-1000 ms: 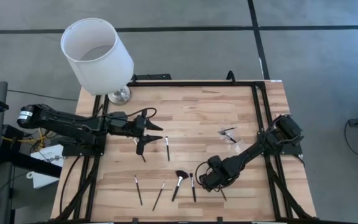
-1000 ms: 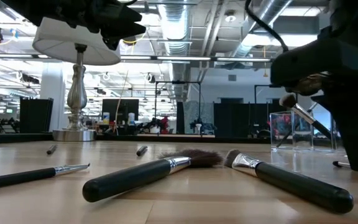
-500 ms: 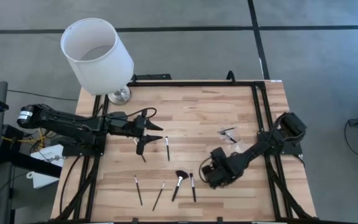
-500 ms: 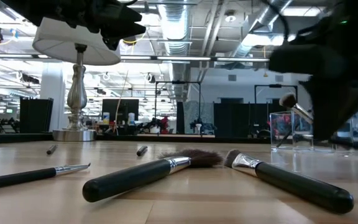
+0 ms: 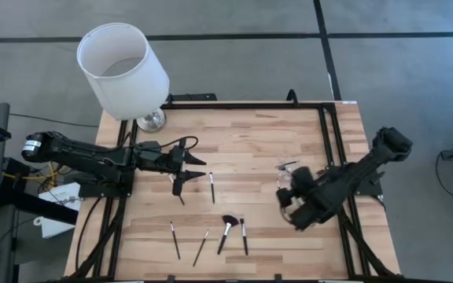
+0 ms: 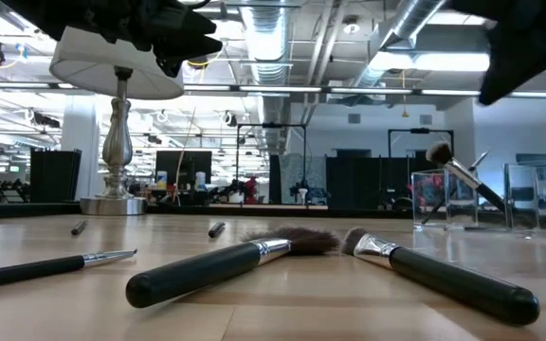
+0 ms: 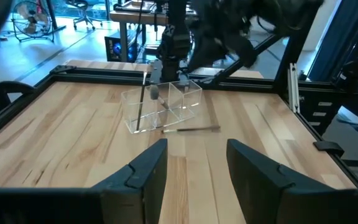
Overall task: Put items in baskets/containers
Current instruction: Put the eyeshadow brush into the transparent organizer
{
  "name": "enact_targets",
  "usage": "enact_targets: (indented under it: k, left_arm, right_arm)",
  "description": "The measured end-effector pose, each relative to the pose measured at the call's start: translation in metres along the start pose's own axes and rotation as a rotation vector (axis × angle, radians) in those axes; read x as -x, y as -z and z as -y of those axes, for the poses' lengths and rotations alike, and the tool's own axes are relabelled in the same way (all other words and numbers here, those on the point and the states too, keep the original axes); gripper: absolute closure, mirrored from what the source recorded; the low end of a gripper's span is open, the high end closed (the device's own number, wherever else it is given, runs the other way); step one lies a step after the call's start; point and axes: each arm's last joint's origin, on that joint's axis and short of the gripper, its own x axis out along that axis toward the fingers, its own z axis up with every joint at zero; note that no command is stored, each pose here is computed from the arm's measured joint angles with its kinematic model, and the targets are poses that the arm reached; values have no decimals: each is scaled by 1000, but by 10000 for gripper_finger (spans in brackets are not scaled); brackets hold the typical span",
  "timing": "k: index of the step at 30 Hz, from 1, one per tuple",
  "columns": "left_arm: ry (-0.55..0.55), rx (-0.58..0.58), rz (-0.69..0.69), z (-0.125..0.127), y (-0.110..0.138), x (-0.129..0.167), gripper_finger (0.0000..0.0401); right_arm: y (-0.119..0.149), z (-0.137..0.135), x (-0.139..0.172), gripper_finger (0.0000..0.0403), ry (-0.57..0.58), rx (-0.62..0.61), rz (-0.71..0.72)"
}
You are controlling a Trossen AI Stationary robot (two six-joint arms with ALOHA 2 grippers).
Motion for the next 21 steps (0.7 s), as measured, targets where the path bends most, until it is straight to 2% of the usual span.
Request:
enact_targets:
  k: [3,5,9,13,16,18,21]
  left_arm:
    - [0,2,0,0,0,0,238]
    - [0,2,0,0,0,0,238]
    - [-1,2,0,0,0,0,238]
    - [-15,2,1,0,0,0,238]
    - [-15,2,1,0,0,0,238]
    - [-14,4,0,0,0,0,238]
    - [-15,10,1,0,0,0,238]
  right_arm:
    - [-3,22,12,402,65,11,23]
    - [-3,23,17,402,-4,-9,80]
    - [4,-10,19,402,-243,47,207]
    - [19,-53,5,402,-347,65,231]
    - [39,-76,-16,402,-329,139,169]
    - [48,-83,-27,403,-274,123,63]
    - [57,-83,-34,403,-103,76,-119]
